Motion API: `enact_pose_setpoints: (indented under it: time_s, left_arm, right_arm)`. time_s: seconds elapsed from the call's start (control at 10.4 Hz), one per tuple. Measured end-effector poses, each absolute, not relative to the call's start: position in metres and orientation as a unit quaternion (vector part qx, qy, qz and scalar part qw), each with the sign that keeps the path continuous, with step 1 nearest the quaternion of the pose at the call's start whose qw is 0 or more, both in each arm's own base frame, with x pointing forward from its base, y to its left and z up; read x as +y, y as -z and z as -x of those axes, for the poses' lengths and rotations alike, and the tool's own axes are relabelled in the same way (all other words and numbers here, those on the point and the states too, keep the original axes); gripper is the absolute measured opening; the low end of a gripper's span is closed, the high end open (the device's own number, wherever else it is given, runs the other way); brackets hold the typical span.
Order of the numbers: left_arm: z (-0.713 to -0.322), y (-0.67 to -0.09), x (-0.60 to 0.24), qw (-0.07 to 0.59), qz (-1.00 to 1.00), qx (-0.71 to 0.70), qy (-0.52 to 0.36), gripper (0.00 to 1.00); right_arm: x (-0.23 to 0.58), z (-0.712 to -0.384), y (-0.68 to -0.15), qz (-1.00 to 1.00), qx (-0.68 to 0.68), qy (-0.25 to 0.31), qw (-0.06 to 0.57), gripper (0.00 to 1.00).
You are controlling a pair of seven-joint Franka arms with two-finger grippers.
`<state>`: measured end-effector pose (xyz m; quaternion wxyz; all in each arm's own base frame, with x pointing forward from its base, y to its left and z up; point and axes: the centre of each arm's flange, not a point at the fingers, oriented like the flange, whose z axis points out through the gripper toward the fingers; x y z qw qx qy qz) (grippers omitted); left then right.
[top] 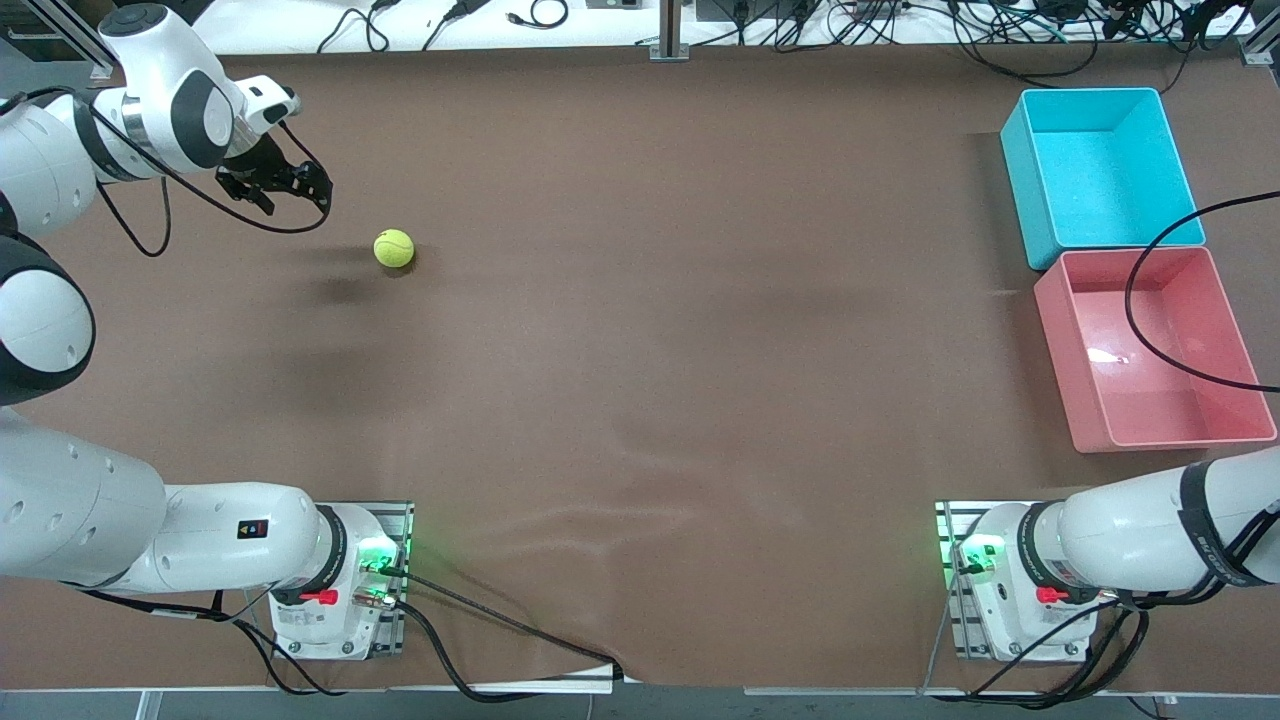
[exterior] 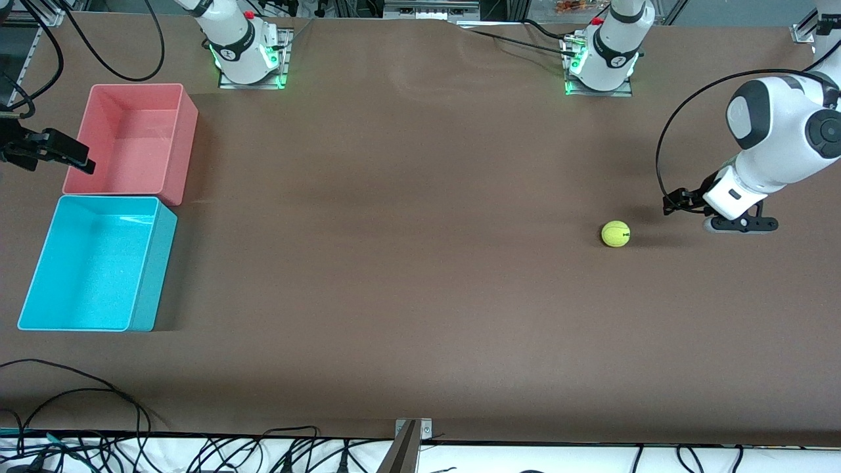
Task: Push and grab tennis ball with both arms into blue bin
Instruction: 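Move the left gripper down beside the tennis ball, then lower the left gripper behind the ball, facing the bins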
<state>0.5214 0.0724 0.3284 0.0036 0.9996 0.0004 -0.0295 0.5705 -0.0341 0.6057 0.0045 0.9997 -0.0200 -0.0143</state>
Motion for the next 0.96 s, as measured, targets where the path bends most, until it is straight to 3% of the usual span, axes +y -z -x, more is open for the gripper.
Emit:
enact_pose_setpoints:
  time_s: [0.29,0.77,0.86,0.96]
  left_arm:
    - [-0.514,-0.296,0.071,0.006,-0.998,-0.052,0.041,0.83]
    - [-0.513,-0.283,0.071,0.014,-0.970,-0.240,0.043,0.12]
    - [-0.512,-0.279,0.071,0.017,-0.956,-0.289,0.045,0.01]
    - [-0.514,-0.276,0.071,0.017,-0.937,-0.346,0.040,0.01]
  right_arm:
    - [-0.034,-0.570,-0.606,-1.000,-0.020,0.014,0.004,1.00]
    - [-0.034,-0.570,-0.608,-1.000,-0.020,0.013,0.004,1.00]
    - [-0.034,-0.570,-0.608,-1.000,-0.020,0.012,0.004,1.00]
    - [-0.034,-0.570,-0.607,-1.000,-0.020,0.013,0.004,1.00]
